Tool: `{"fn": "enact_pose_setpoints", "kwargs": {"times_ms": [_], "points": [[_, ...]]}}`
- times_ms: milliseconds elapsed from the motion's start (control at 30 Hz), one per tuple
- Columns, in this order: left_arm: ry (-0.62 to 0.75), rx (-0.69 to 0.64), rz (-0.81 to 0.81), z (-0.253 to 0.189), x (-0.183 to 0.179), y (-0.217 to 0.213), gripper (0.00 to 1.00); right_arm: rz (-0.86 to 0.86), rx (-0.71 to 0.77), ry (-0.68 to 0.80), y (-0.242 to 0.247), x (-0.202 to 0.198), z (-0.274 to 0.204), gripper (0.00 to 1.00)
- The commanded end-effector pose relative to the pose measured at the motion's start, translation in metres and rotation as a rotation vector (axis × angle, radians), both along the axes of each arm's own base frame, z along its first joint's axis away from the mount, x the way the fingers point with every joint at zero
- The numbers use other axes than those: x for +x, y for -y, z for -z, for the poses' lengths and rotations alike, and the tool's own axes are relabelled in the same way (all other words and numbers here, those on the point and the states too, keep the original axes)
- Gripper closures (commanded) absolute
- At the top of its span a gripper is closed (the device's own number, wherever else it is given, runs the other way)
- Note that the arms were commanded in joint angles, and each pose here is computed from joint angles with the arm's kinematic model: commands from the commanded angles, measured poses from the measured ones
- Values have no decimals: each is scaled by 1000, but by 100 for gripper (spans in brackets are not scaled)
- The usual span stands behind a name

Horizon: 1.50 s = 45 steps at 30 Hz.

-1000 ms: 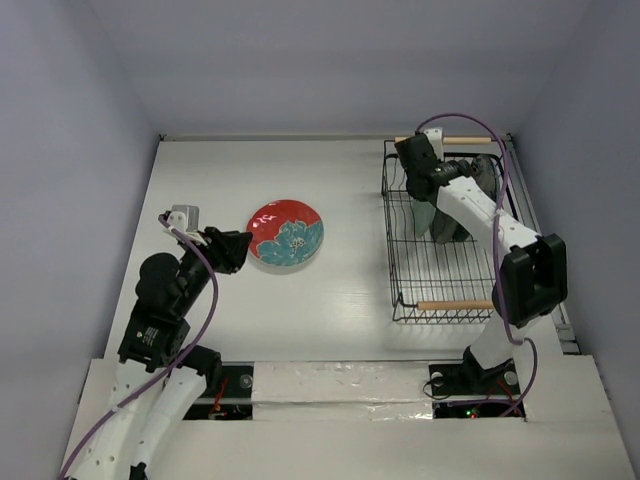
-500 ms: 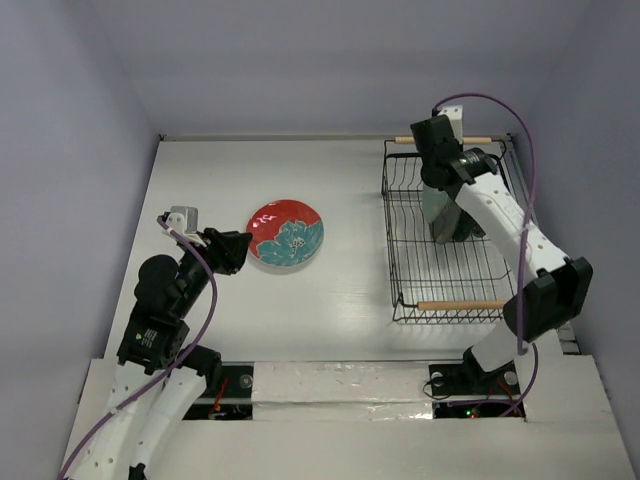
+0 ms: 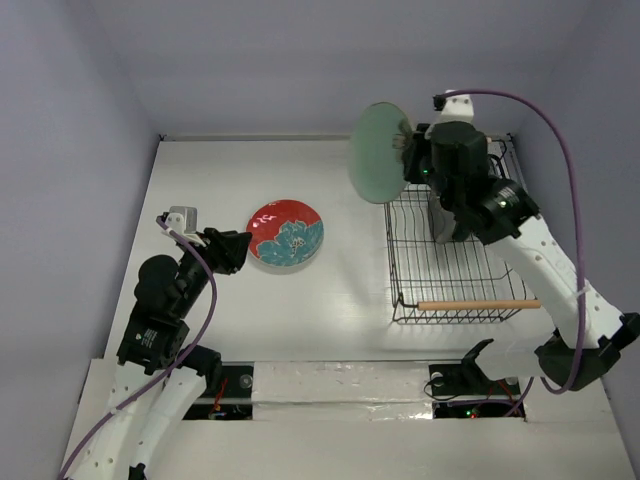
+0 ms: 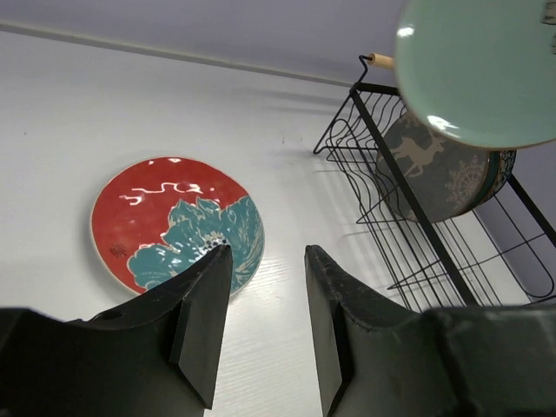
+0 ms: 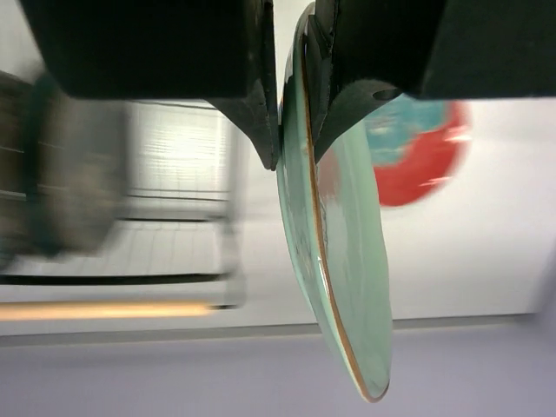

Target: Unload the plates from the dish rack

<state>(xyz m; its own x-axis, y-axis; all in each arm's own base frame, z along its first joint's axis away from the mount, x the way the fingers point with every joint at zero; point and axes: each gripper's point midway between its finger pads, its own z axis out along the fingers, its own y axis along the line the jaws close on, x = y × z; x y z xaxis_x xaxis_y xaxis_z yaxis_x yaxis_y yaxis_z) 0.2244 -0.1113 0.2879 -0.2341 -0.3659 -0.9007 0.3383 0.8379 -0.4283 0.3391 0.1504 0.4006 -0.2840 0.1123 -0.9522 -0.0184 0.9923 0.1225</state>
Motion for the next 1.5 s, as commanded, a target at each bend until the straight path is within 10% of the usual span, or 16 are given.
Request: {"fn": "enact_pose_setpoints", "kwargs": {"times_ms": [0,467,1133,1467], "points": [[44,-13,-16,-13,-1,-3,64,-351,360,74,-121,16,-16,100],[43,-14,-54,-14,0,-10,63,-547,725,-165,-273,56,93,100],[35,-11,-48,-11,0,-8,62,-373,716,-353,-278,74,224,98],[37,-14,-45,-12,0,-8,62,-323,636,-420,-267,68,265,59]]}}
